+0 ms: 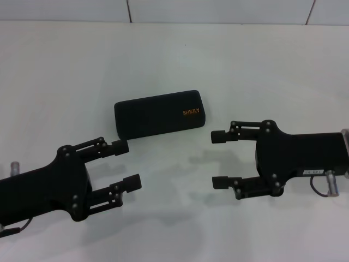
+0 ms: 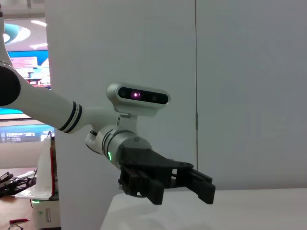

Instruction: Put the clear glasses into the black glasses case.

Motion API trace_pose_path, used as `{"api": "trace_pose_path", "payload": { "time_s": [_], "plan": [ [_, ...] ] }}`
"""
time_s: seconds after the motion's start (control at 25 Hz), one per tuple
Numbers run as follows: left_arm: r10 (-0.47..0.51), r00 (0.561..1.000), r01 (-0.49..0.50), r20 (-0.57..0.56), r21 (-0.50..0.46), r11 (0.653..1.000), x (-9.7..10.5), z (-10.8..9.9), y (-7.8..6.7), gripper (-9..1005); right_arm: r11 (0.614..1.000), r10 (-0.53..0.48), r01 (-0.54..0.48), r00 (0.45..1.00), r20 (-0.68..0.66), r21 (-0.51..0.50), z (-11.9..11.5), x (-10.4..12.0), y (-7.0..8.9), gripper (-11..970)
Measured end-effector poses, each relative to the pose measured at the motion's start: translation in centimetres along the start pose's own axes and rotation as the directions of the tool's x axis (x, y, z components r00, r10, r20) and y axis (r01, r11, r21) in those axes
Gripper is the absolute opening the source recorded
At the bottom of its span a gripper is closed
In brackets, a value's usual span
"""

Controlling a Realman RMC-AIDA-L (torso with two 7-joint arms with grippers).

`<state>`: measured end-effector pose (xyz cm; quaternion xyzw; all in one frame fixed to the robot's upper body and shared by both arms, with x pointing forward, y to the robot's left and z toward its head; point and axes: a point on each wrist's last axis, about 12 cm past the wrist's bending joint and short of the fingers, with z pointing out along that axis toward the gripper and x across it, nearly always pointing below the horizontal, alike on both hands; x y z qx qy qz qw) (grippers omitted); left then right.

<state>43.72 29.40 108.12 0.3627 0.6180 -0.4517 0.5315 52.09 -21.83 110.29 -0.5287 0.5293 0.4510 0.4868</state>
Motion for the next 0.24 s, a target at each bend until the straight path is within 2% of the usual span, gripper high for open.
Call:
{"api": "trace_pose_path", "payload": {
  "time_s": [0.24],
  "plan": [
    [-0.007, 1.0, 0.007, 0.0, 0.002, 1.0, 0.12, 0.02, -0.08, 692, 1.0, 0.006, -0.006, 1.0, -0.001, 0.002, -0.08, 0.17, 0.19, 755]
  ]
}}
